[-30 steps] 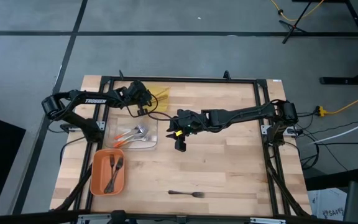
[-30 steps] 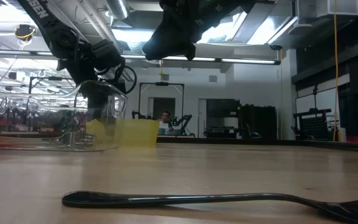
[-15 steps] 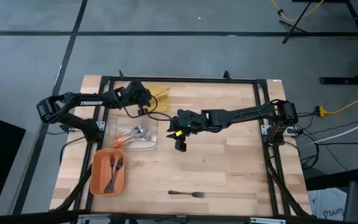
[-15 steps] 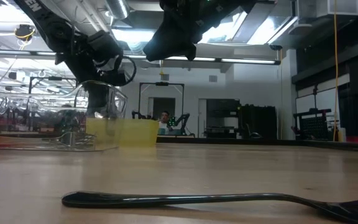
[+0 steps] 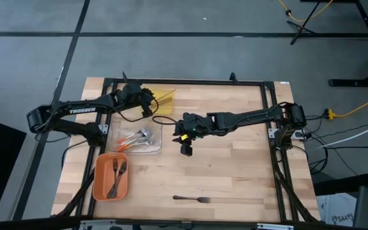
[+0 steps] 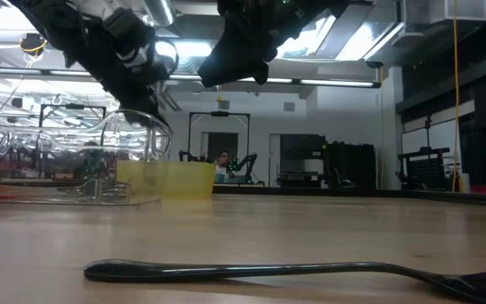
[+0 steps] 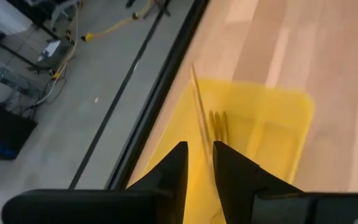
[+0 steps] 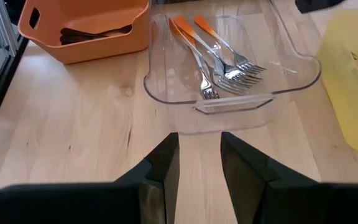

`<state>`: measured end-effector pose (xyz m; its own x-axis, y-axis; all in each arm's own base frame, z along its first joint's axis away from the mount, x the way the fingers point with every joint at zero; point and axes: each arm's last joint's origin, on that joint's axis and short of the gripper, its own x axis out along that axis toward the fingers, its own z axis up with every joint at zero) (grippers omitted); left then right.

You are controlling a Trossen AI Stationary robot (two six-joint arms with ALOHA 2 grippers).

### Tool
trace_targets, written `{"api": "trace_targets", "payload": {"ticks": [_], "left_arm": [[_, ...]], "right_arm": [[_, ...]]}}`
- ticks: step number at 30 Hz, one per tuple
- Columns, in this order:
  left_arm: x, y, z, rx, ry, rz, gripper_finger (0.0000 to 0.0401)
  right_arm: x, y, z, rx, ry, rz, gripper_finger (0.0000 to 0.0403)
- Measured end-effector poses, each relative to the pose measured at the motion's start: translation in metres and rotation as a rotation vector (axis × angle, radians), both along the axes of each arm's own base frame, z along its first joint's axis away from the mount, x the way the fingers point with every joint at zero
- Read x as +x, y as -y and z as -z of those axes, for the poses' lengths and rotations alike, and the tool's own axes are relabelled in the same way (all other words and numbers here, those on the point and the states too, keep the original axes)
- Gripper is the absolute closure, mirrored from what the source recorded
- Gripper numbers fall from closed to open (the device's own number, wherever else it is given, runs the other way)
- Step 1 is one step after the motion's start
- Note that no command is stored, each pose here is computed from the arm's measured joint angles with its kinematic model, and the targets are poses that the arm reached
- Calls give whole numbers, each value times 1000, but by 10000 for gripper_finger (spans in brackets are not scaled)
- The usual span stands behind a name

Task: Sort silverware by color (type)
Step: Put the black fork into the orange bin

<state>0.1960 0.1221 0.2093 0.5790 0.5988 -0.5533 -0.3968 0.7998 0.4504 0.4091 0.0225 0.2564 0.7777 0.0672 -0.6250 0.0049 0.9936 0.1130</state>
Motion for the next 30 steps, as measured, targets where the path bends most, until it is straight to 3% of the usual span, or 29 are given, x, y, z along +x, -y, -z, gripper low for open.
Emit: {"api": "trace_targets", "payload": {"ticks": [16, 25, 30], "left_arm": [[17, 58, -15, -109, 171, 165, 332], [23, 84, -15, -125, 169, 283, 332], [25, 94, -15, -130, 166, 327, 332]], "right_arm": [[-3, -26, 1, 5, -8, -70, 294], [-9, -48, 4, -1, -57, -118, 294], [-19, -68, 9, -60, -125, -86, 294]]}}
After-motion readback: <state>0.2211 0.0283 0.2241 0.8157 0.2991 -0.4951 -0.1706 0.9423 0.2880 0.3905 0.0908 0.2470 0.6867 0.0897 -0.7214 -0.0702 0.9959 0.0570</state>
